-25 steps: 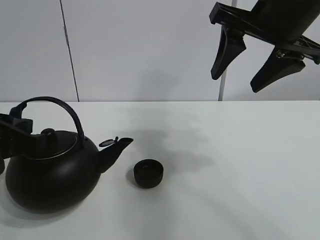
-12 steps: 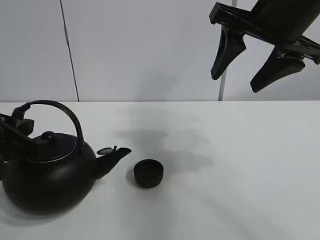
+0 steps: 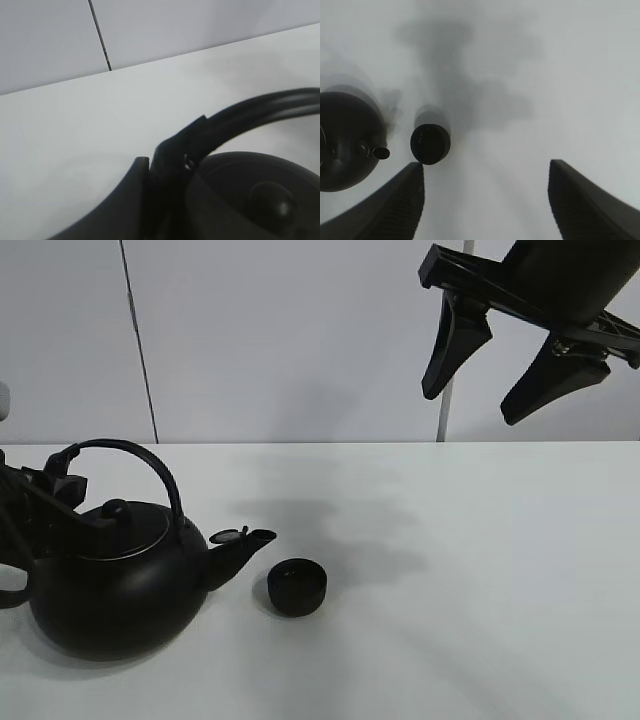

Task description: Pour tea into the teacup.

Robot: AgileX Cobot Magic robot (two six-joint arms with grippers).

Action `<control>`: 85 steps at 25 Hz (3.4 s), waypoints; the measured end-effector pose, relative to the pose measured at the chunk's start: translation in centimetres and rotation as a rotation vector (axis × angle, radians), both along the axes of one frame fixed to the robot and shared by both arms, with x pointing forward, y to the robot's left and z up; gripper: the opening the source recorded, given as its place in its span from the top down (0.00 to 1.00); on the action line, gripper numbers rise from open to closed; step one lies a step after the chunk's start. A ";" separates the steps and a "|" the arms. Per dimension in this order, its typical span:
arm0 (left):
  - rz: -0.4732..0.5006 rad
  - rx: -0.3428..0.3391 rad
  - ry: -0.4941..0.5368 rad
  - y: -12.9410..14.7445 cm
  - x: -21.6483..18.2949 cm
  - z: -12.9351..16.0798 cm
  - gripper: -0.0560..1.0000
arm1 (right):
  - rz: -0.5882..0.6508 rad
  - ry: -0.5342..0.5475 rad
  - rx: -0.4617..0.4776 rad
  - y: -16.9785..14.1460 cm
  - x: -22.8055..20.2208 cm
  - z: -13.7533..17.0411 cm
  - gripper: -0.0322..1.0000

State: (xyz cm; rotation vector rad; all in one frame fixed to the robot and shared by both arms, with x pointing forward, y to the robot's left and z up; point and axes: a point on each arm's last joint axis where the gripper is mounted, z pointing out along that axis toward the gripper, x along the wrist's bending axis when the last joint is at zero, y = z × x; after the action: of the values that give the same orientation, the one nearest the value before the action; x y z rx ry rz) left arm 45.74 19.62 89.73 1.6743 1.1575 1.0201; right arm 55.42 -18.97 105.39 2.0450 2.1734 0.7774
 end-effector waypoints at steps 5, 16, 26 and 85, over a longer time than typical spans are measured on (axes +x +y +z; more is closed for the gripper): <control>0.000 -0.007 -0.019 0.0 0.1 0.2 0.80 | 0.000 0.000 0.000 0.0 0.0 0.0 0.50; 0.000 0.008 -0.028 0.7 -0.9 0.0 0.68 | 0.000 0.000 0.000 0.0 0.0 0.0 0.50; 0.036 -0.131 0.016 1.9 -3.0 0.3 0.55 | 0.000 0.000 0.000 0.0 0.0 0.0 0.50; -0.024 -0.369 0.967 -5.8 6.7 15.6 0.51 | 0.042 0.153 -0.031 -0.1 -1.4 -0.5 0.50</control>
State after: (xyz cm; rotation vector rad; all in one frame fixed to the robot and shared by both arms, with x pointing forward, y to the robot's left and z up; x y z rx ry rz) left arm 52.44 13.80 105.36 1.8826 1.7727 -0.1110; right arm 54.05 -19.11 104.89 2.1149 2.2981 0.6055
